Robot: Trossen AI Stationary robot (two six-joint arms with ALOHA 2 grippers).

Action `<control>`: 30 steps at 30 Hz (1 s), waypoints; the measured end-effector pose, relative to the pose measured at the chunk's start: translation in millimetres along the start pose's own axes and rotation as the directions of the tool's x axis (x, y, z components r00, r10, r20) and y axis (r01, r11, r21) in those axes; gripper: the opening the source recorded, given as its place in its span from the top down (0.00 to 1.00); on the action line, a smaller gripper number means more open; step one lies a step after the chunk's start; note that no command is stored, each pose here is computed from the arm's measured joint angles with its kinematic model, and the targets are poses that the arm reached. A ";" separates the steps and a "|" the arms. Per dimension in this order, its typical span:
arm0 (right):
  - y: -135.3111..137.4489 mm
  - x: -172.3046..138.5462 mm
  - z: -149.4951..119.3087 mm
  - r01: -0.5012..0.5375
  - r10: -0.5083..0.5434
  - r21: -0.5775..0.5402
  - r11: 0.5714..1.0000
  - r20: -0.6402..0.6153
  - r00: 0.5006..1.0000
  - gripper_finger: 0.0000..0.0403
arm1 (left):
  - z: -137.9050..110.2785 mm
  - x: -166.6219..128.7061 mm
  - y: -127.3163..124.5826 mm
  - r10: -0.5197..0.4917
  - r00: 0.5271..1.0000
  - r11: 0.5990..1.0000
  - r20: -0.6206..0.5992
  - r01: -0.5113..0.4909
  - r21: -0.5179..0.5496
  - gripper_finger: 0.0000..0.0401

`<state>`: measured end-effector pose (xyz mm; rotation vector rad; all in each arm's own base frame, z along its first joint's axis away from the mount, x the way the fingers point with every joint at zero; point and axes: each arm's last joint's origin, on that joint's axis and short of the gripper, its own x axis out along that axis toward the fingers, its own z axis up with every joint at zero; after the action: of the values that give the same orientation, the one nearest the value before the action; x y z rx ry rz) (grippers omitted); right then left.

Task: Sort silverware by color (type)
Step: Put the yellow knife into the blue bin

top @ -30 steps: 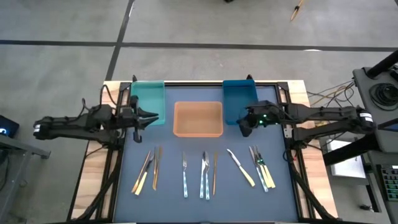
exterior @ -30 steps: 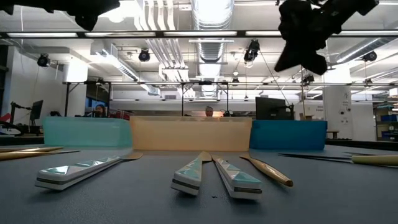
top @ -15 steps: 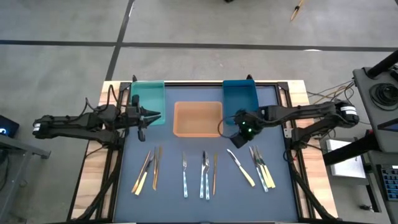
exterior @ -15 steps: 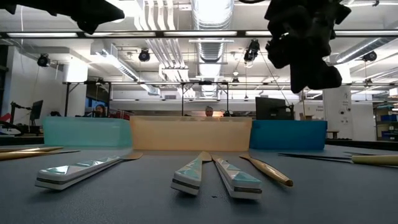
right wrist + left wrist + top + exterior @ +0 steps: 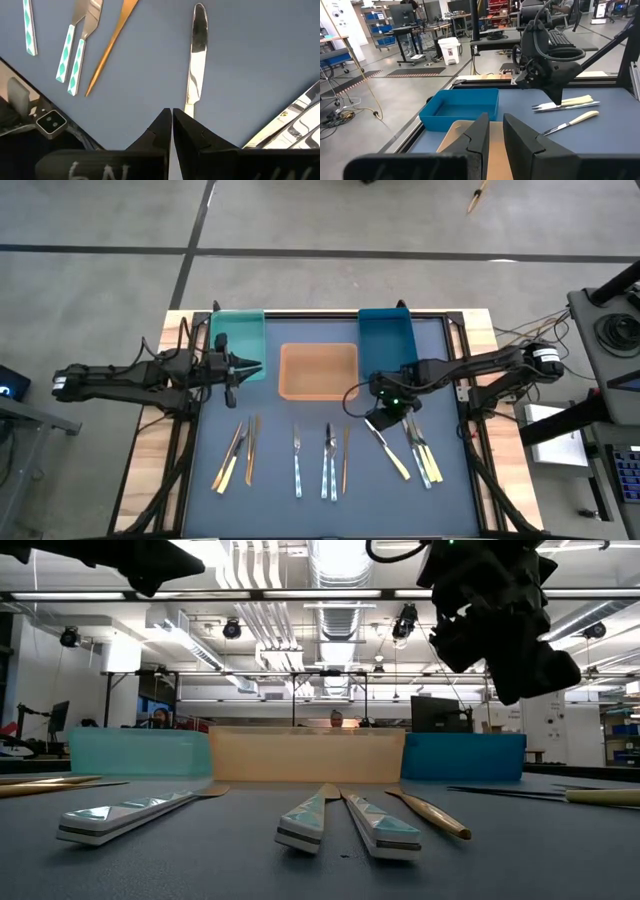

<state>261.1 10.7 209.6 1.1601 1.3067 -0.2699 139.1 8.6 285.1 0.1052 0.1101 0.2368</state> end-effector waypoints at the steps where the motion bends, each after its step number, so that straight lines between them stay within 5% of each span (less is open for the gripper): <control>1: 0.0 0.7 0.3 0.002 -0.002 -0.003 1.000 -0.001 1.000 0.98 | 0.3 0.3 0.0 0.000 1.000 1.000 0.003 0.000 -0.001 0.90; 30: -0.3 1.5 2.5 0.029 -0.024 -0.101 0.994 0.052 0.998 0.98 | -0.7 5.7 -1.4 0.000 1.000 1.000 -0.007 0.000 0.006 0.90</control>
<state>262.9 9.3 207.7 1.0439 1.2780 -0.2477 144.8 8.7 283.6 0.1105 0.1179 0.2365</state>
